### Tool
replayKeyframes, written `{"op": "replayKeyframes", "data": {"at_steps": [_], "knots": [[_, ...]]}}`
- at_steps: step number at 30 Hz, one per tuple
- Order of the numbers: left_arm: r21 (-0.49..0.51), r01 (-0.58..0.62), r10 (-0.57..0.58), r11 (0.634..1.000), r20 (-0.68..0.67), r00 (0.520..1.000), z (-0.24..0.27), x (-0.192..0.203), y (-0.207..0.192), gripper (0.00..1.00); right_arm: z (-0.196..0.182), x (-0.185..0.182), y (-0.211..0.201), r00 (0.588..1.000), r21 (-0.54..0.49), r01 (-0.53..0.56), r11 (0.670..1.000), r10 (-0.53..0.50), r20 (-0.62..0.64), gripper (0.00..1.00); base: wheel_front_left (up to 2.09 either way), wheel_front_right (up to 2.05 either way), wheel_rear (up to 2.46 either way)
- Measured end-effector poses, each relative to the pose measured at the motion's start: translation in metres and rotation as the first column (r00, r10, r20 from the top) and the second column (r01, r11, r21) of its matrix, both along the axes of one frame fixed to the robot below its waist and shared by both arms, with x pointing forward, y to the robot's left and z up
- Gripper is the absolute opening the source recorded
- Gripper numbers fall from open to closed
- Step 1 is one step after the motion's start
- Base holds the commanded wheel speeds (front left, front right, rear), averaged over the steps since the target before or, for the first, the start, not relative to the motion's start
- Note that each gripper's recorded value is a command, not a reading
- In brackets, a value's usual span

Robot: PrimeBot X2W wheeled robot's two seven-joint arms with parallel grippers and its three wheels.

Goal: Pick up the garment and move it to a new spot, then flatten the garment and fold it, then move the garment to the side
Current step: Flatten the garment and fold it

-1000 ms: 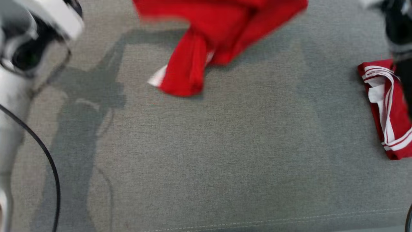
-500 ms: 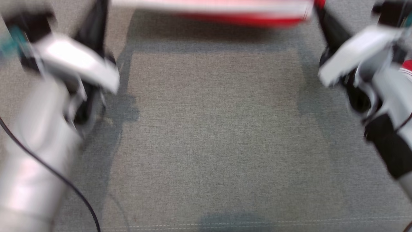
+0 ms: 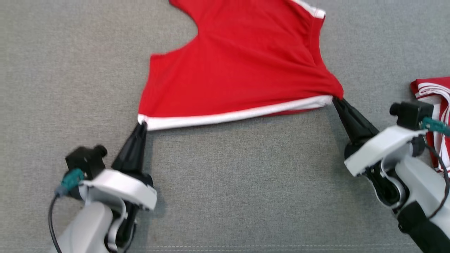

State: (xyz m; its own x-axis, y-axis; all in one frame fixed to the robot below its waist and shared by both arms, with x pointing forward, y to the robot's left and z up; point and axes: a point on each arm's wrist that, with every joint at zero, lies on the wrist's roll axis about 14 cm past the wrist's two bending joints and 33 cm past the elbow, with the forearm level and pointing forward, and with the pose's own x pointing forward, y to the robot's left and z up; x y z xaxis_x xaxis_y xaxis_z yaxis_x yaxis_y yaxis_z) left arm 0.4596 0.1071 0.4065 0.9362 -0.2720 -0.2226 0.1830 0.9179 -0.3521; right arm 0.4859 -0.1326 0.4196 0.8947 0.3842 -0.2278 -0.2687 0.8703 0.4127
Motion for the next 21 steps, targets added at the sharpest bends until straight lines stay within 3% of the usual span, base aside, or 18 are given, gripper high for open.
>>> {"op": "replayKeyframes", "data": {"at_steps": [5,12,19,21], "knots": [[-0.009,-0.021,0.021,1.000,-0.009,1.000,0.008,-0.033,-0.001,0.00,0.001,-0.027,-0.009,0.999,-0.022,0.039,0.999,-0.039,0.029,0.00,0.00,0.00,0.00],[-0.011,-0.038,0.037,0.999,-0.065,0.997,0.009,-0.071,0.002,0.00,-0.023,-0.082,-0.006,0.996,-0.026,0.084,0.996,-0.085,-0.028,0.00,0.00,0.00,0.00],[-0.021,-0.053,0.051,0.998,-0.101,0.994,0.007,-0.088,0.004,0.00,-0.026,-0.107,-0.003,0.994,-0.047,0.101,0.994,-0.102,-0.030,0.00,0.00,0.00,0.00],[-0.023,-0.055,0.052,0.998,-0.129,0.990,0.001,-0.091,0.005,0.00,-0.028,-0.110,-0.001,0.994,-0.051,0.094,0.994,-0.097,-0.042,0.36,0.00,0.00,0.00]]}}
